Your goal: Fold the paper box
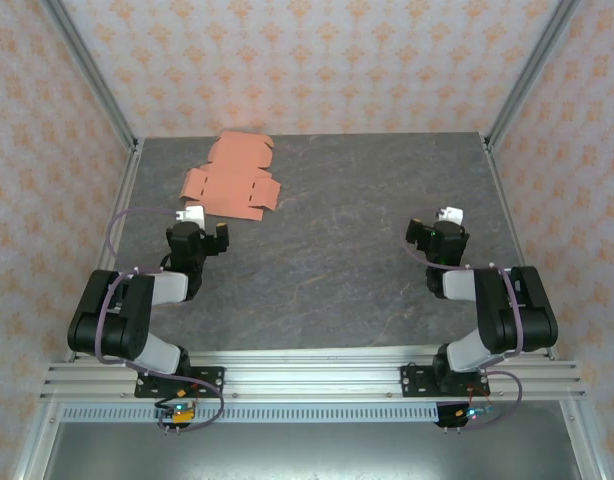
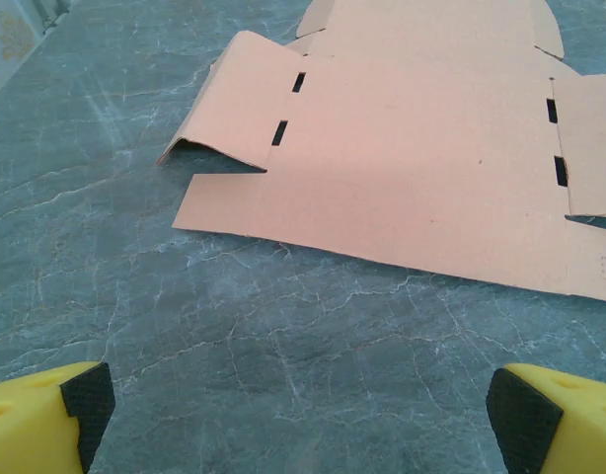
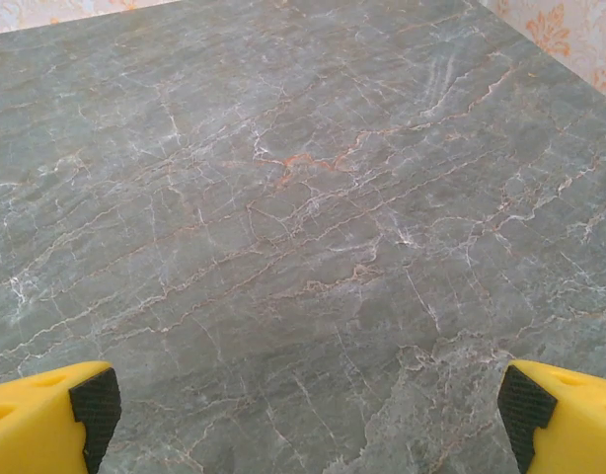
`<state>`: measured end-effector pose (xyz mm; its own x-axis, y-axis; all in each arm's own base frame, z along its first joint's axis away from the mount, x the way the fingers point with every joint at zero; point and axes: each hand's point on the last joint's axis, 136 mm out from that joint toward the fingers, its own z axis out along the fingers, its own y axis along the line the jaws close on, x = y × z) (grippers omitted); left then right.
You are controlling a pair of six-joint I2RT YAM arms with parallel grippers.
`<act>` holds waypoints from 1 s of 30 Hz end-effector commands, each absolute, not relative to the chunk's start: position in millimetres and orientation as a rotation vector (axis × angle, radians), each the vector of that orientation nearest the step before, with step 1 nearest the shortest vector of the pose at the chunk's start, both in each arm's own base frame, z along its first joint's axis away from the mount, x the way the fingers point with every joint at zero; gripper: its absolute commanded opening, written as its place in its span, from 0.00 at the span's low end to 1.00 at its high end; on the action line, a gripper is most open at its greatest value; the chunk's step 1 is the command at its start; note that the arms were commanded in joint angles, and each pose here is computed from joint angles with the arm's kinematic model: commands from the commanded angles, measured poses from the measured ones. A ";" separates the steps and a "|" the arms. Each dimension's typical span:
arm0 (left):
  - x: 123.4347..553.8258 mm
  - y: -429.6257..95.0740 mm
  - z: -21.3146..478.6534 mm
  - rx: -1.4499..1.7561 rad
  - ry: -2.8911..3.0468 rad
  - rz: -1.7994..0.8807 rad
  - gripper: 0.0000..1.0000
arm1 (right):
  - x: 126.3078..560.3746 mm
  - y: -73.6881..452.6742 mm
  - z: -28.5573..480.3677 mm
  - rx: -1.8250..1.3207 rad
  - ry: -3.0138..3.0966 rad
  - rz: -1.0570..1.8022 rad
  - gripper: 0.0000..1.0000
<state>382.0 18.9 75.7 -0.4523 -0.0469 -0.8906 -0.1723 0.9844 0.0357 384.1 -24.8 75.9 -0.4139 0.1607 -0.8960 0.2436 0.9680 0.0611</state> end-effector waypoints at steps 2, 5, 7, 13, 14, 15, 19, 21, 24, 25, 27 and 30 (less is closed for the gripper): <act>393.4 22.7 93.8 -0.153 1.974 0.176 1.00 | 393.7 -26.2 88.5 0.280 1.961 -0.091 0.99; 393.4 22.6 93.7 -0.152 1.974 0.176 1.00 | 393.7 -26.4 88.2 0.280 1.961 -0.093 0.99; 393.3 22.8 93.5 -0.153 1.975 0.177 1.00 | 393.8 -26.1 88.7 0.279 1.960 -0.091 0.99; 393.3 22.7 93.5 -0.155 1.975 0.175 1.00 | 393.8 -26.3 88.3 0.281 1.961 -0.092 0.99; 393.4 22.6 93.6 -0.154 1.974 0.174 1.00 | 393.8 -26.2 88.3 0.280 1.961 -0.091 0.99; 393.3 22.4 93.3 -0.153 1.975 0.173 1.00 | 393.8 -26.3 88.4 0.280 1.961 -0.092 0.99; 393.8 23.4 93.2 -0.156 1.977 0.162 1.00 | 393.9 -26.2 88.7 0.280 1.960 -0.091 0.99; 393.9 24.1 93.0 -0.159 1.977 0.155 1.00 | 393.8 -26.2 88.4 0.280 1.961 -0.091 0.99; 394.0 24.4 93.4 -0.161 1.976 0.155 1.00 | 393.9 -25.7 88.5 0.279 1.960 -0.090 0.99; 394.1 24.4 93.7 -0.160 1.975 0.155 1.00 | 393.9 -26.2 88.8 0.280 1.960 -0.091 0.99; 393.8 24.2 93.0 -0.159 1.977 0.154 1.00 | 393.9 -26.2 88.4 0.280 1.961 -0.091 0.99; 393.6 24.3 93.2 -0.159 1.976 0.154 1.00 | 394.1 -26.0 88.8 0.280 1.961 -0.091 0.99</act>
<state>384.9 21.5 80.1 -0.4367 -0.0509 -0.8982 -0.1791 0.9833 0.0313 385.1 -24.8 76.4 -0.4109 0.1604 -0.8974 0.2432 0.9680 0.0617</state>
